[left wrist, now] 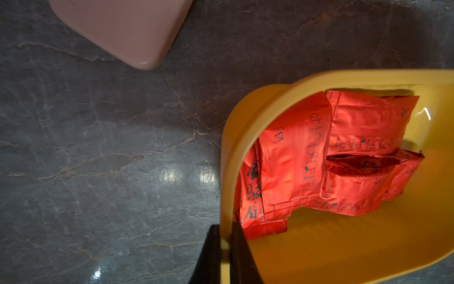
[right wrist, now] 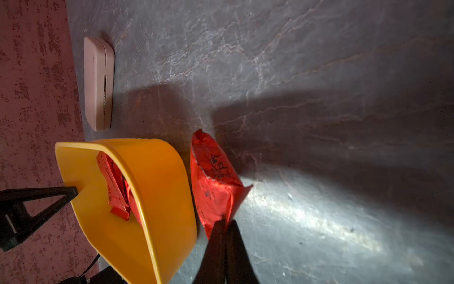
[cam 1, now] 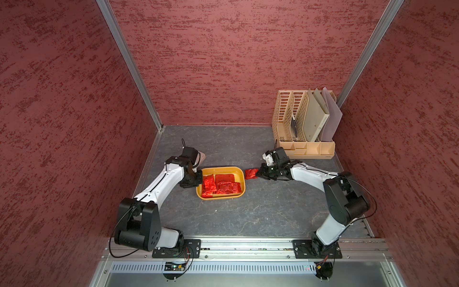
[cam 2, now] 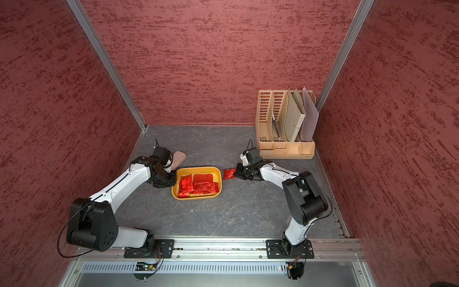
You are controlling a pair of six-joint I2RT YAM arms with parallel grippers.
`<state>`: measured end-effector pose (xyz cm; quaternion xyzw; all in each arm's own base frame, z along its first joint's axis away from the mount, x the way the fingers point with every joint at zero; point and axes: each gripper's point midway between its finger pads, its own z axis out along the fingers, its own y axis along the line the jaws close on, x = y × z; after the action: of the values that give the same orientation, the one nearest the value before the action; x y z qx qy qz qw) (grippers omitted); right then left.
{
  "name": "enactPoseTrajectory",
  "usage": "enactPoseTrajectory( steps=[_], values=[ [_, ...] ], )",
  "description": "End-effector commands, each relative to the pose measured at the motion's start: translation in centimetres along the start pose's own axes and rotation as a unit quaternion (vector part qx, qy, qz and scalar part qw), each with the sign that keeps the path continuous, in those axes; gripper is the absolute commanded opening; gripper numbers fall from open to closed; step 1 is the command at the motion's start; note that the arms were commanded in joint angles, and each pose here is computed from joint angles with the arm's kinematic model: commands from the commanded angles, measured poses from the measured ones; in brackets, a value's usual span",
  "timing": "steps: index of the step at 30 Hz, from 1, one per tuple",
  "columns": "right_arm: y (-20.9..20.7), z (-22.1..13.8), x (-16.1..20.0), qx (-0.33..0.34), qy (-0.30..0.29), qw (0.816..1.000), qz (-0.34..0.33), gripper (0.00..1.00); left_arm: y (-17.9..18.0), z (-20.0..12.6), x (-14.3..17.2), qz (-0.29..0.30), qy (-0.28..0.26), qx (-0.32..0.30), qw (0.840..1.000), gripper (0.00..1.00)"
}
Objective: Take the tea bags out of the storage box
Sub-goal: Place the tea bag at the center of the board.
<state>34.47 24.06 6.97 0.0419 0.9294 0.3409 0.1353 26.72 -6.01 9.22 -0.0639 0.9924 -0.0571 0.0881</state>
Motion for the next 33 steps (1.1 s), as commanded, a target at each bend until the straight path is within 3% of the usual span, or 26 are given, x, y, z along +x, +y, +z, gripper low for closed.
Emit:
enactPoseTrajectory(
  steps=[1, 16, 24, 28, 33],
  values=[
    [0.2, 0.6, -1.6, -0.008, -0.029, 0.999, 0.010, 0.00, 0.3, -0.4, -0.5, -0.006, -0.019, -0.001, 1.000, 0.00],
    [-2.8, -0.3, -1.3, 0.009, -0.043, 0.998, 0.042, 0.00, 0.5, -0.4, -0.6, -0.009, -0.019, -0.003, 1.000, 0.00],
    [-4.2, -0.8, -0.7, -0.028, -0.090, 0.985, 0.142, 0.00, 0.5, -0.4, -0.6, -0.009, -0.019, -0.003, 1.000, 0.00],
    [-3.1, -0.4, 0.5, -0.073, -0.073, 0.979, 0.173, 0.29, 0.5, -0.3, -0.6, -0.009, -0.018, -0.003, 1.000, 0.00],
    [-1.8, -1.3, 3.8, -0.083, -0.028, 0.984, 0.153, 0.44, 0.5, -0.4, -0.6, -0.010, -0.018, -0.002, 1.000, 0.00]
  ],
)
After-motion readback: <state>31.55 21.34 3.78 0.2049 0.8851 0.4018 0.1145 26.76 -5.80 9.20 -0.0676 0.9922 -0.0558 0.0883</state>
